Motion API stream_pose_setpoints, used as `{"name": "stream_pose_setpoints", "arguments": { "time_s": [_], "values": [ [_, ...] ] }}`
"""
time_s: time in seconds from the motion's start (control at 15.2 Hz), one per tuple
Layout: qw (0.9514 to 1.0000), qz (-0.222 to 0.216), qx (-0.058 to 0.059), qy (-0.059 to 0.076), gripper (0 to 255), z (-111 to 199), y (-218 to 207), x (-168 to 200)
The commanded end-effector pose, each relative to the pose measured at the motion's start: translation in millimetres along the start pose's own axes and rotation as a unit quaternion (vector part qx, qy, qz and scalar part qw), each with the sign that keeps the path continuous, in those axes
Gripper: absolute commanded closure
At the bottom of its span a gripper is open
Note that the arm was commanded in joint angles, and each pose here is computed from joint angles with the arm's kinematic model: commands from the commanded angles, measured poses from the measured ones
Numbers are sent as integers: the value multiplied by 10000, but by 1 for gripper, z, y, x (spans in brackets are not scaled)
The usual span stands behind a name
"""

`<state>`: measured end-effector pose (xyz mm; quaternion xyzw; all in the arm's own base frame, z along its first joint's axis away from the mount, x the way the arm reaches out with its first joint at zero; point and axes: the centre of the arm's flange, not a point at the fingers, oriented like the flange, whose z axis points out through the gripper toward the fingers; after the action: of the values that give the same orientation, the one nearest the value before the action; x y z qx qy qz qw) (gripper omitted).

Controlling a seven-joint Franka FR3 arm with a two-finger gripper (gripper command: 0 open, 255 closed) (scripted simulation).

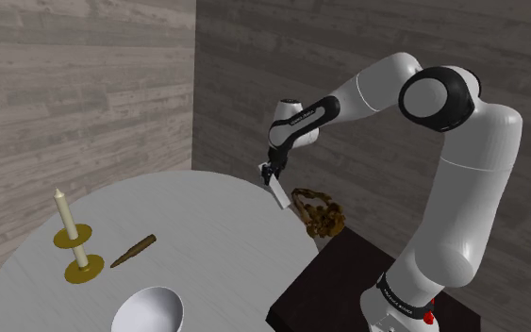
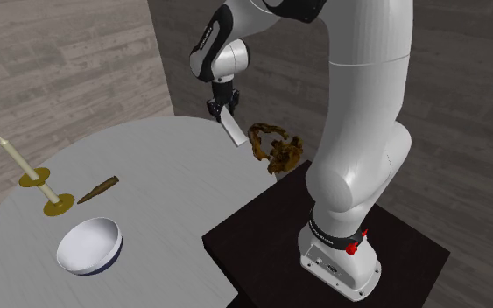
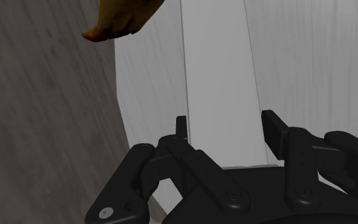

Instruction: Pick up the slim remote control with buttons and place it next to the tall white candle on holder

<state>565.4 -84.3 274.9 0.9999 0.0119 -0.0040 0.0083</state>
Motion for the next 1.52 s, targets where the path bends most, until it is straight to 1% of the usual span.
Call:
{"name": "stream_pose_setpoints", "arguments": {
  "time_s": [0.0, 1.45],
  "values": [
    [10000, 0, 0, 0, 255, -10, -1, -1],
    [10000, 0, 0, 0, 255, -126, 1, -2]
  ]
}}
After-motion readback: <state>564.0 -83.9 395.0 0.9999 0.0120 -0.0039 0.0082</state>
